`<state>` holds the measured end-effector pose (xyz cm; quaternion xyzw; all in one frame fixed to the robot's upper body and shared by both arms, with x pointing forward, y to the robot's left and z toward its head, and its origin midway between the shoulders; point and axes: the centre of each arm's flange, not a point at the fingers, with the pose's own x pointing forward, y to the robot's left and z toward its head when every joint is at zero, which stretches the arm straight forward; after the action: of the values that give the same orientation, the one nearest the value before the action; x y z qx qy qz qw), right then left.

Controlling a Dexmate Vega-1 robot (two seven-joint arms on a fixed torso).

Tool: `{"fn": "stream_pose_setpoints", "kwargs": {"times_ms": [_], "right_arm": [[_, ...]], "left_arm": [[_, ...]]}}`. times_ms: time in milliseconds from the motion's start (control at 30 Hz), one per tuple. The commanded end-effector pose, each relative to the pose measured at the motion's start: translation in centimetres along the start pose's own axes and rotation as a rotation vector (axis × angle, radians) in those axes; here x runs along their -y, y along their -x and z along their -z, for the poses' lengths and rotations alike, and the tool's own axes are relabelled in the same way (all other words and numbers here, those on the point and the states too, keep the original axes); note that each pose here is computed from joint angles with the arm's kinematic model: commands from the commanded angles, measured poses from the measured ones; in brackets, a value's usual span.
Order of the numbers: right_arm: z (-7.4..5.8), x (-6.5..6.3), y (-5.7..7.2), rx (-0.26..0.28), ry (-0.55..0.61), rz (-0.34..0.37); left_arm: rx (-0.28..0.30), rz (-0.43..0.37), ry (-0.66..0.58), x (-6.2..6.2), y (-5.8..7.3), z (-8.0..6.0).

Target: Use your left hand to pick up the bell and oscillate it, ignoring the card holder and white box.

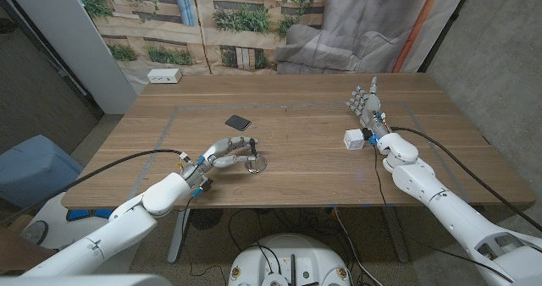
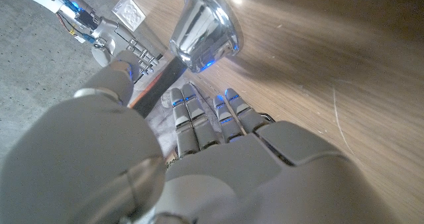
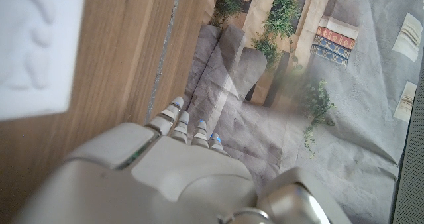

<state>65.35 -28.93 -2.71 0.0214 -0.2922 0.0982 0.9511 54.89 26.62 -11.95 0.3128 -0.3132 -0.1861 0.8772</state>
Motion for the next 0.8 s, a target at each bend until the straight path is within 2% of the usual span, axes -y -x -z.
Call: {"fn": "stream_pose_setpoints", "kwargs": {"times_ms": [33, 233, 533, 800], "right_arm": [[0.02, -0.02, -0.01, 0.000, 0.000, 0.000], [0.02, -0.02, -0.02, 0.000, 0.001, 0.000], [-0.02, -0.03, 0.00, 0.000, 0.001, 0.000], [0.00, -0.04, -0.01, 0.000, 0.000, 0.000]], "left_arm": [[-0.002, -0.041, 0.007, 0.50, -0.31, -0.14], [0.001, -0.059, 0.005, 0.59, -0.39, -0.23], [-0.004, -0.125, 0.000, 0.50, -0.16, -0.19], [-0.003, -0.135, 0.001, 0.52, -0.15, -0.24]]}}
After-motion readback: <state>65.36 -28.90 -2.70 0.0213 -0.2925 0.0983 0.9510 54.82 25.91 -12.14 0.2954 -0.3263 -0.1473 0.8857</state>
